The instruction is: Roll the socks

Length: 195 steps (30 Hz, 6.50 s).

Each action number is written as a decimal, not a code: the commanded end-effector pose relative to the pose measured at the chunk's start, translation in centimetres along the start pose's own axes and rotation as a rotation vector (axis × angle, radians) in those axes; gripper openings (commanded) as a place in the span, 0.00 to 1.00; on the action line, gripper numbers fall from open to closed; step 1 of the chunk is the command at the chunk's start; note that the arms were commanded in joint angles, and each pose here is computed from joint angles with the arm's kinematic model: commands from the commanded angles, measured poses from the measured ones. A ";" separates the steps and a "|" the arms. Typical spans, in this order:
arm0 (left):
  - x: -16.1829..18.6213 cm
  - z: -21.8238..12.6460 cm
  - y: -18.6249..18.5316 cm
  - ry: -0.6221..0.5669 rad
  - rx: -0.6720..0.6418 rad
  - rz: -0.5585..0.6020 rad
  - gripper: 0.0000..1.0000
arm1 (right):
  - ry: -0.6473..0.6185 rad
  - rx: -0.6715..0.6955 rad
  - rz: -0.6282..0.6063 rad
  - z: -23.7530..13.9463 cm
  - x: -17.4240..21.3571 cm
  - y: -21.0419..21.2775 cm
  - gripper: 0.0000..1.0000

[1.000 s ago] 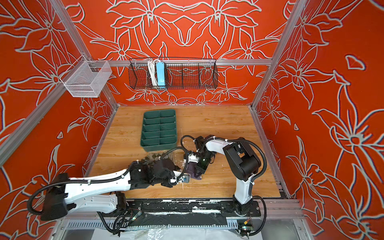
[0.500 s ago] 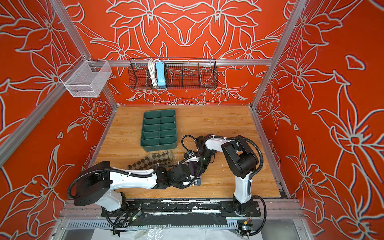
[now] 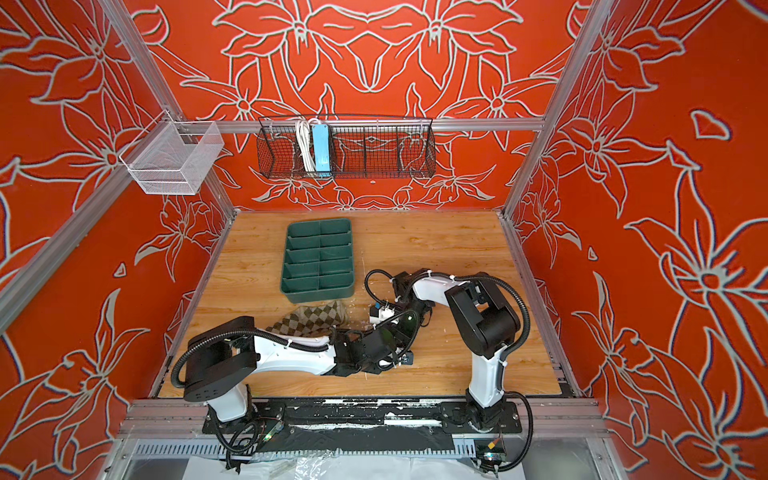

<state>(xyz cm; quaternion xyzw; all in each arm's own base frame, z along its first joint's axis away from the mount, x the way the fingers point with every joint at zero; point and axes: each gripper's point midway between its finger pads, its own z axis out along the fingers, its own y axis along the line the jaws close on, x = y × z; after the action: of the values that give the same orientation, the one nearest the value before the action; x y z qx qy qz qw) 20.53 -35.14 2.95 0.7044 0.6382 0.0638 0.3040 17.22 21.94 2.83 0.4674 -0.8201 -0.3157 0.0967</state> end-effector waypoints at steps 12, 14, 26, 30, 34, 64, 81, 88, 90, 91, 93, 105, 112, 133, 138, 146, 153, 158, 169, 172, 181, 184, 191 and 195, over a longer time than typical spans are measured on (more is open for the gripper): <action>2.9 -0.3 -3.0 0.130 0.264 -0.100 0.00 | -0.513 1.002 0.225 -18.1 0.5 -10.8 0.98; 2.3 -0.7 -3.4 0.125 0.344 -0.112 0.00 | -0.666 1.087 0.356 -22.3 1.7 -10.9 0.98; 1.3 -0.8 -2.9 0.208 0.987 -0.519 0.00 | -1.279 1.016 -0.010 -30.9 0.6 2.5 0.86; 1.0 0.9 -2.1 0.213 1.060 -0.634 0.00 | -1.084 0.822 -0.430 -24.4 -0.6 8.4 0.77; 1.1 2.0 -1.7 0.222 1.099 -0.689 0.00 | -0.611 0.880 -0.630 -16.6 2.1 7.6 0.74; 1.4 1.7 2.5 0.143 0.951 -0.754 0.25 | 0.038 0.841 -0.785 -0.5 1.0 -0.5 0.00; 10.3 -15.1 22.5 -0.066 -0.352 -0.843 0.40 | 0.051 0.232 -0.343 1.0 2.3 2.3 0.00; 6.3 -20.2 17.9 -0.356 -0.228 -0.518 0.46 | 0.065 0.046 -0.137 0.8 1.6 1.2 0.00; 4.8 -19.8 15.3 -0.401 -0.189 -0.376 0.47 | 0.065 0.028 -0.112 1.1 1.6 0.5 0.00; 4.0 -19.2 13.8 -0.395 -0.193 -0.287 0.48 | 0.067 0.024 -0.102 1.3 1.7 0.2 0.00; 2.8 -17.6 11.1 -0.357 -0.201 -0.127 0.49 | 0.077 0.020 -0.081 1.7 1.9 -0.6 0.00; -1.4 -6.4 1.7 -0.182 -0.023 0.157 0.49 | 0.129 -0.014 0.018 2.0 1.7 -2.1 0.00; -0.5 -1.4 0.4 -0.061 0.012 0.128 0.45 | 0.116 -0.014 0.014 1.9 1.6 -2.0 0.00; 4.2 0.7 -2.2 0.137 0.176 0.004 0.00 | -0.237 0.399 -0.113 -8.0 -0.8 -1.8 0.36; 4.1 0.4 -2.2 0.130 0.197 0.000 0.00 | -0.442 0.762 0.021 -15.0 -0.3 -5.1 0.39; 3.6 0.2 -2.5 0.124 0.237 0.000 0.00 | -0.549 0.987 0.414 -20.7 1.3 -8.0 0.22; 3.5 0.1 -2.6 0.127 0.249 -0.008 0.00 | -0.401 0.591 0.513 -13.8 -2.3 -8.4 0.06; 3.6 0.2 -2.6 0.130 0.244 -0.009 0.00 | -0.413 0.477 0.491 -11.2 -5.3 -8.7 0.06; 3.9 0.0 -2.6 0.142 0.250 -0.023 0.00 | -0.284 0.519 0.544 -7.6 -7.0 -14.3 0.06; 4.1 -0.2 -2.8 0.149 0.255 -0.029 0.00 | -0.293 0.532 0.550 -7.8 -8.7 -15.9 0.06; 4.4 0.1 -3.4 0.161 0.287 -0.048 0.00 | -0.279 0.404 0.399 -6.4 -13.9 -14.4 0.09; 4.5 0.4 -3.5 0.160 0.315 -0.067 0.00 | -0.303 0.396 0.370 -7.4 -14.3 -13.5 0.17; 4.6 0.6 -3.3 0.187 0.441 -0.164 0.00 | -0.519 0.417 0.254 -15.9 -16.3 -8.2 0.35; 4.3 0.7 -3.9 0.209 0.519 -0.194 0.00 | -0.672 0.500 0.239 -22.7 -15.9 -5.5 0.36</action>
<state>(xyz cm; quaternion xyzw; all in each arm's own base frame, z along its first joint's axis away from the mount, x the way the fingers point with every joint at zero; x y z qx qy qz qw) 21.65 -34.36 2.93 0.6823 0.7092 -0.0397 0.1733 39.55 24.78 13.15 0.2640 -0.9194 -0.2232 -0.1878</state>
